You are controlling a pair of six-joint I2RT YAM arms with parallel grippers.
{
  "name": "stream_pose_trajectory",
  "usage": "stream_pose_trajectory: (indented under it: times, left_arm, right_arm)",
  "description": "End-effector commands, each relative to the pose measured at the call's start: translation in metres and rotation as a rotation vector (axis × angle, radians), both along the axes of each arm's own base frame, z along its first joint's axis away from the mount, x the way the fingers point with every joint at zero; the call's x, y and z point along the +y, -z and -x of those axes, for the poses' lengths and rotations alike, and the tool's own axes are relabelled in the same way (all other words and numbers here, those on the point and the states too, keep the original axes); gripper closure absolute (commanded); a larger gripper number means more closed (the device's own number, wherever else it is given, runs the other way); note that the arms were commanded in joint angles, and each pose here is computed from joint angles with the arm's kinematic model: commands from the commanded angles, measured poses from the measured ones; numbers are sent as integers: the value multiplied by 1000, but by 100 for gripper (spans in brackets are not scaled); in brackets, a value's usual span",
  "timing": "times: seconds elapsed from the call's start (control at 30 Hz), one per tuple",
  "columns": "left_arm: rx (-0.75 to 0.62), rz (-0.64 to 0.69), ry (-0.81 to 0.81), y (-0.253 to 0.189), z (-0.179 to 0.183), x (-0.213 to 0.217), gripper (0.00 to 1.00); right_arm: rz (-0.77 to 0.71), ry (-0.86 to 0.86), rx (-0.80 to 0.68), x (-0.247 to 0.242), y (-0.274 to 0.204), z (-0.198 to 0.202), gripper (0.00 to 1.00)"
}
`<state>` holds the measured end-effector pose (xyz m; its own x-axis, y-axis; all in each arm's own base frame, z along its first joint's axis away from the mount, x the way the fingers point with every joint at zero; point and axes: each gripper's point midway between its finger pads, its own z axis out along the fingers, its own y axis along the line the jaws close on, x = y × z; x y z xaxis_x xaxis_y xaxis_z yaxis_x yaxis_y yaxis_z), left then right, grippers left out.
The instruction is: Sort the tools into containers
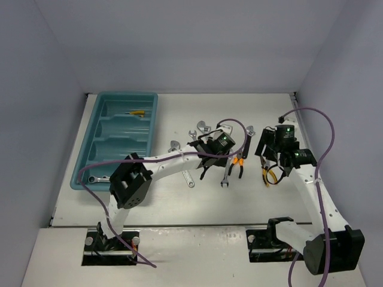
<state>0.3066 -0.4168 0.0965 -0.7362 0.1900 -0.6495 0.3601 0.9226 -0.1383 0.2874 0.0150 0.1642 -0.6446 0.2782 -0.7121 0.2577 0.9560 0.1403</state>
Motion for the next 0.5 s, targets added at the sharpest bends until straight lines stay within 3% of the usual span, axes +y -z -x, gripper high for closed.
stream_pose_trajectory:
  times: [0.0, 0.47]
  left_arm:
    - [-85, 106, -58, -63, -10, 23, 58]
    - [-67, 85, -90, -77, 7, 87, 53]
  right_arm:
    - [-95, -72, 144, 30, 47, 5, 34]
    - [-89, -111, 272, 66, 122, 10, 45]
